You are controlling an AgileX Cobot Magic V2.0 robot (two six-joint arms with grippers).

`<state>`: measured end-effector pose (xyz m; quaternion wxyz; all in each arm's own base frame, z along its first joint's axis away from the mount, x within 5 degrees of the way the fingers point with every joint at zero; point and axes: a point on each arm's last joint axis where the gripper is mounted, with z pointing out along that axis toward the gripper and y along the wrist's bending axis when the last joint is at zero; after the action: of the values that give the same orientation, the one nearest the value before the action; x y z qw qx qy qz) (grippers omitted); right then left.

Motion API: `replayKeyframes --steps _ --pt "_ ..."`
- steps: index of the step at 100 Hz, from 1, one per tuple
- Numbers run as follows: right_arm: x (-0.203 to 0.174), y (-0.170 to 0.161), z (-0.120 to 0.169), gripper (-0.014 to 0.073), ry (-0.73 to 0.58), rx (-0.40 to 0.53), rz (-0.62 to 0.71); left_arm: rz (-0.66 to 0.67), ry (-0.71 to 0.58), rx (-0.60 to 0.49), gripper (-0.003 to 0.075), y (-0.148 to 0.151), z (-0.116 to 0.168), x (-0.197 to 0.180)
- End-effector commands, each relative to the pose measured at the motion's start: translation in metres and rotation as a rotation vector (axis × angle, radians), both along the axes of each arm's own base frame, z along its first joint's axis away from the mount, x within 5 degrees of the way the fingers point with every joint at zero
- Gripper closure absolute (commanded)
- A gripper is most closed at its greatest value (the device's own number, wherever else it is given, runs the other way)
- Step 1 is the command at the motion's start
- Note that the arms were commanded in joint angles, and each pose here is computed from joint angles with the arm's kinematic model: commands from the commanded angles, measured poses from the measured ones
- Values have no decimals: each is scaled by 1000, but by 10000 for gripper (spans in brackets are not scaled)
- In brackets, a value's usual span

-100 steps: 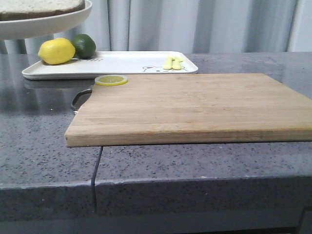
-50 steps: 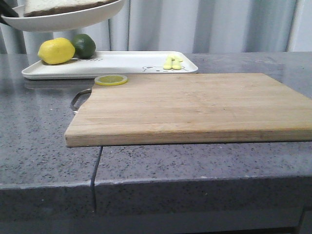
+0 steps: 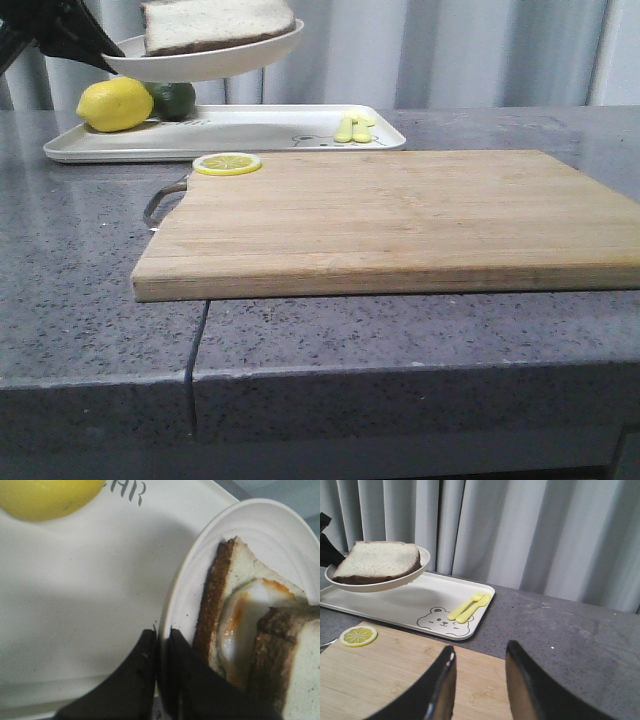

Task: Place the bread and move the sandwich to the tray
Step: 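Lift the plate with the left gripper and carry it over the tray, then lower the plate onto the tray beside the lemon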

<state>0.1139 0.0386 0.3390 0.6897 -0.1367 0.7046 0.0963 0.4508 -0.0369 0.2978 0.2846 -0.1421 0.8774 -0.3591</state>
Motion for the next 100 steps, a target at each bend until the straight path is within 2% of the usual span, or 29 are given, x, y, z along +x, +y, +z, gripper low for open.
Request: replayKeyframes --steps 1,52,100 --pt "-1 -2 16 328 -103 31 -21 20 -110 -79 740 -10 44 1" --pt "-1 -2 16 328 -103 31 -21 26 -82 -74 740 -33 23 36" --pt "-1 -2 15 328 -94 28 -19 63 -74 -35 740 -30 8 45"
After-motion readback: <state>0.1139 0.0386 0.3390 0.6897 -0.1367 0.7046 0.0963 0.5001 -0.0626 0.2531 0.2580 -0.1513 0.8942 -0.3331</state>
